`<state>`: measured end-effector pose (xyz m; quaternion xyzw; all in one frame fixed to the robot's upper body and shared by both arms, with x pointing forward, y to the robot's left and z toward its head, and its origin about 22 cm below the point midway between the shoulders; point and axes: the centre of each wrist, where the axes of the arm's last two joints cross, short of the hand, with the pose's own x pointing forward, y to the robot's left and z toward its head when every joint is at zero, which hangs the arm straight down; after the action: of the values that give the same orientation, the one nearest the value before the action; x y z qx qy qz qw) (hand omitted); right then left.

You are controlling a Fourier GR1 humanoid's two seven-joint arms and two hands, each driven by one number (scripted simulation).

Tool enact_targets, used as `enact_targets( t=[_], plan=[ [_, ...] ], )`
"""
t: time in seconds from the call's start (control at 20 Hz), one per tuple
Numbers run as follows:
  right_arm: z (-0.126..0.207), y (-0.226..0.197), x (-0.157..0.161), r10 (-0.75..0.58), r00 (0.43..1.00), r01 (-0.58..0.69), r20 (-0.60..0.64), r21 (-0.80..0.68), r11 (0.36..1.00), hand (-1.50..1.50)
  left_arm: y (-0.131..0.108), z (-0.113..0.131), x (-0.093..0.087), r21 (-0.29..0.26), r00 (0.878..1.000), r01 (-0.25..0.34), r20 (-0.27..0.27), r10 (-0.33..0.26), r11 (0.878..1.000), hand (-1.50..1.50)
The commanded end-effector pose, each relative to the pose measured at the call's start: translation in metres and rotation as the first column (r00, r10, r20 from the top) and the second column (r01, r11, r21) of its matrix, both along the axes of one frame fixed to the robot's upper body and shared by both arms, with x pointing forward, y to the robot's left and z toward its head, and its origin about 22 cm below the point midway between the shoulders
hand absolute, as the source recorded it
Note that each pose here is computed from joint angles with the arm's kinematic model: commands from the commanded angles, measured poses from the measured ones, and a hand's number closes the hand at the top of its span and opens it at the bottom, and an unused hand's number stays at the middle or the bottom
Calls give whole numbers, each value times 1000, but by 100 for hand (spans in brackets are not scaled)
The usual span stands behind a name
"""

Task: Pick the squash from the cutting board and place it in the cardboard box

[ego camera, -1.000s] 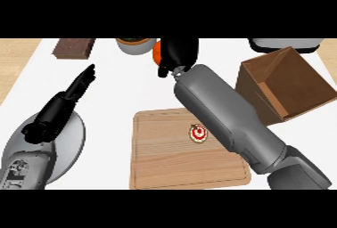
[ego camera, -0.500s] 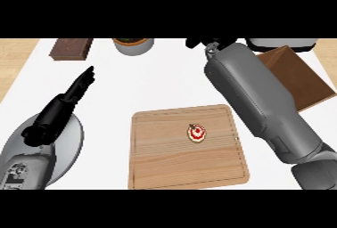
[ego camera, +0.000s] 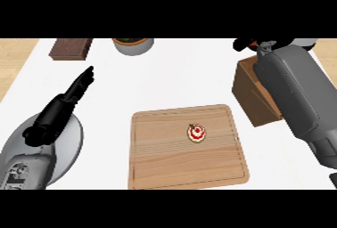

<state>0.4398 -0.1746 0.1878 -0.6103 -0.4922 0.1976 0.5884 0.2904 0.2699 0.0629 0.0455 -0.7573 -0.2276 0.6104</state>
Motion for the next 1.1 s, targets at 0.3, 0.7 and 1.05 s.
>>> enact_targets(
  t=[0.3, 0.7, 1.05],
  plan=[
    [-25, -104, -11, 61, 935, -10, -348, 147, 989, 150, 8, -8, 2, -7, 1000, -11, 3, 11, 1000, 0],
    [-36, -128, -16, 216, 832, -84, -511, 270, 959, -150, 2, -8, -1, 4, 1000, 9, 5, -9, 1000, 0],
    [-25, -133, -29, 326, 943, -279, -70, 371, 886, -150, -14, 3, -1, -6, 1000, 0, 5, 0, 1000, 0]
  ],
)
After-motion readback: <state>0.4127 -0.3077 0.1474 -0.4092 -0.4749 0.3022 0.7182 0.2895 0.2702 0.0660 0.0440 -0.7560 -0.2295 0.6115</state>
